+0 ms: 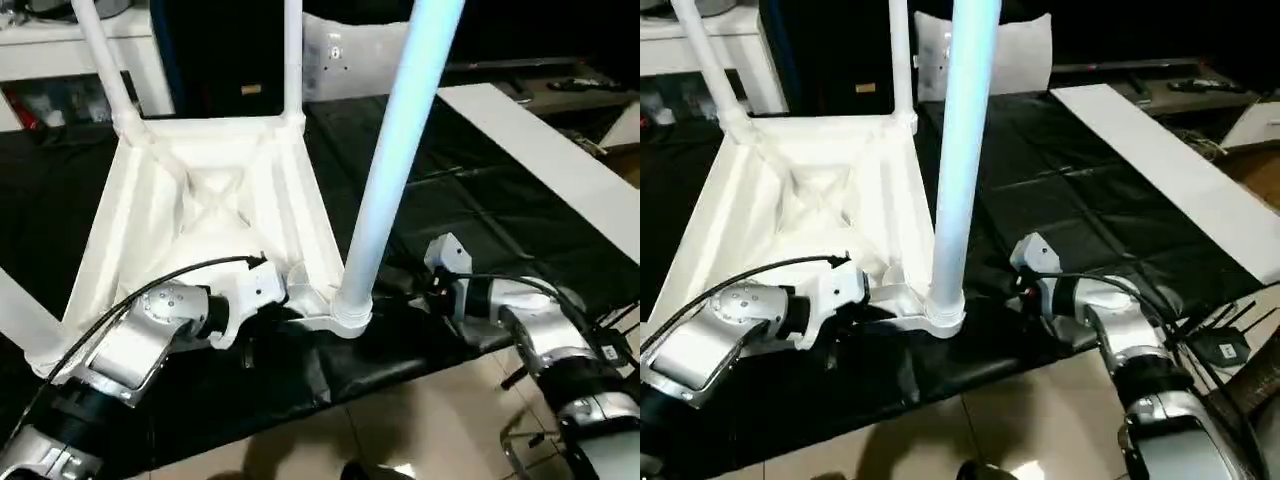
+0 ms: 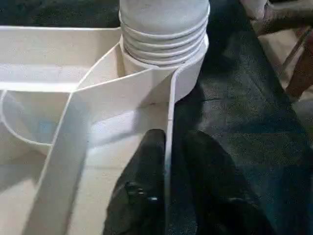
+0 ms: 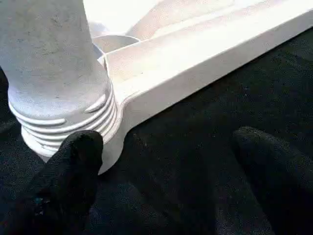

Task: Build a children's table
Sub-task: Rotate leg to tighten

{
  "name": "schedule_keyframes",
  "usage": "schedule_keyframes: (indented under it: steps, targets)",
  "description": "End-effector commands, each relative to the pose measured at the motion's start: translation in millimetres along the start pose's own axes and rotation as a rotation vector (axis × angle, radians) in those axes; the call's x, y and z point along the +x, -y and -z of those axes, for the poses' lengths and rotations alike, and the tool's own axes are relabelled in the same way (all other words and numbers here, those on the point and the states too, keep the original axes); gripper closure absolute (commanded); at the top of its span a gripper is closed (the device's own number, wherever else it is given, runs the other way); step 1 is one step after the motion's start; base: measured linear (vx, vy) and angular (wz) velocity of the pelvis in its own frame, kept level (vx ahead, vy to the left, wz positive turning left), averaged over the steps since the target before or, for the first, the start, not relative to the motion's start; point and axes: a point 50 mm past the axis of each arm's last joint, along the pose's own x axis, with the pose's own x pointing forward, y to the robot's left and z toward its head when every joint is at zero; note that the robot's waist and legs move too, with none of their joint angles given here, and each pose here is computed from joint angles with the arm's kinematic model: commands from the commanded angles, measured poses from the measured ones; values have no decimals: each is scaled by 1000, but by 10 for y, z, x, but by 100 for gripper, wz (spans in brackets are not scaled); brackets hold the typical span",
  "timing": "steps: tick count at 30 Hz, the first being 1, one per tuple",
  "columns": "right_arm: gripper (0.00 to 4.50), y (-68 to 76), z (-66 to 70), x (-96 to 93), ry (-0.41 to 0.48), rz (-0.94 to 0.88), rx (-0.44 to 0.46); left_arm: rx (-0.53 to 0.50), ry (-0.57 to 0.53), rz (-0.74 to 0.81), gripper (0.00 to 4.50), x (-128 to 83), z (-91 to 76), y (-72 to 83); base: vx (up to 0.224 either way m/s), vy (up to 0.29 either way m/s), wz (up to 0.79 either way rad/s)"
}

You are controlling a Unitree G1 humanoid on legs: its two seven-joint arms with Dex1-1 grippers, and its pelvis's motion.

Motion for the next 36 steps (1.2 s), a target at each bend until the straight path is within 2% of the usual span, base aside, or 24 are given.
schedule_keyframes:
  steps: [1, 3, 6, 8, 9, 10, 11, 12, 19, 21, 23, 26, 28, 30, 31, 33, 34, 36]
  targets:
    - [0, -43, 165, -2, -81, -19, 17, 20, -12, 37, 401, 21, -8, 26, 0, 0, 0]
    - [0, 1, 137, 10, -61, -14, 7, 16, 4, 35, 413, 23, -28, 17, 0, 0, 0]
    - [0, 84, 50, 10, 24, 27, 32, 13, 35, 36, 445, 23, -63, -2, 0, 0, 0]
    - [0, 91, 23, 8, 73, 34, 47, 5, 45, 42, 445, 22, -72, -5, 0, 0, 0]
    - [0, 91, -47, -21, 109, 15, 33, 7, 44, 46, 445, 23, -69, -2, 0, 0, 0]
    - [0, 91, -333, -183, 177, 9, -18, 8, 39, 49, 445, 24, -62, 0, 0, 0, 0]
    - [0, -8, -579, -303, 219, -30, -63, 10, 34, 52, 445, 26, -56, 3, 0, 0, 0]
    - [0, -106, -739, -390, 225, -70, -107, 16, 19, 58, 445, 31, -37, 7, 0, 0, 0]
    - [0, -106, -739, -390, 225, -70, -107, 16, 19, 58, 445, 31, -37, 7, 0, 0, 0]
    - [0, -157, -811, -430, 220, -90, -132, 22, 4, 63, 445, 34, -17, 10, 0, 0, 0]
    - [0, -135, -720, -497, 95, -131, -172, 48, 9, 2, 445, 48, -42, -78, 0, 0, 0]
    - [0, -123, -657, -513, 46, -163, -170, 69, 21, -33, 445, 58, -75, -134, 0, 0, 0]
    - [0, -149, -631, -499, 37, -191, -134, 96, 15, -26, 445, 69, -92, -146, 0, 0, 0]
    - [0, -257, -658, -445, 11, -161, -132, 137, -4, 24, 445, 90, -96, -119, 0, 0, 0]
    - [0, -257, -658, -445, 11, -161, -132, 137, -4, 24, 445, 90, -96, -119, 0, 0, 0]
    - [0, -254, -637, -309, 61, -182, -76, 147, 3, 72, 445, 117, -117, -85, 0, 0, 0]
    - [28, -253, -634, -298, 64, -186, -72, 147, 4, 76, 450, 119, -120, -84, 0, 0, 0]
    - [35, -243, -614, -221, 80, -214, -49, 155, 10, 90, 450, 137, -137, -84, 0, 0, 0]
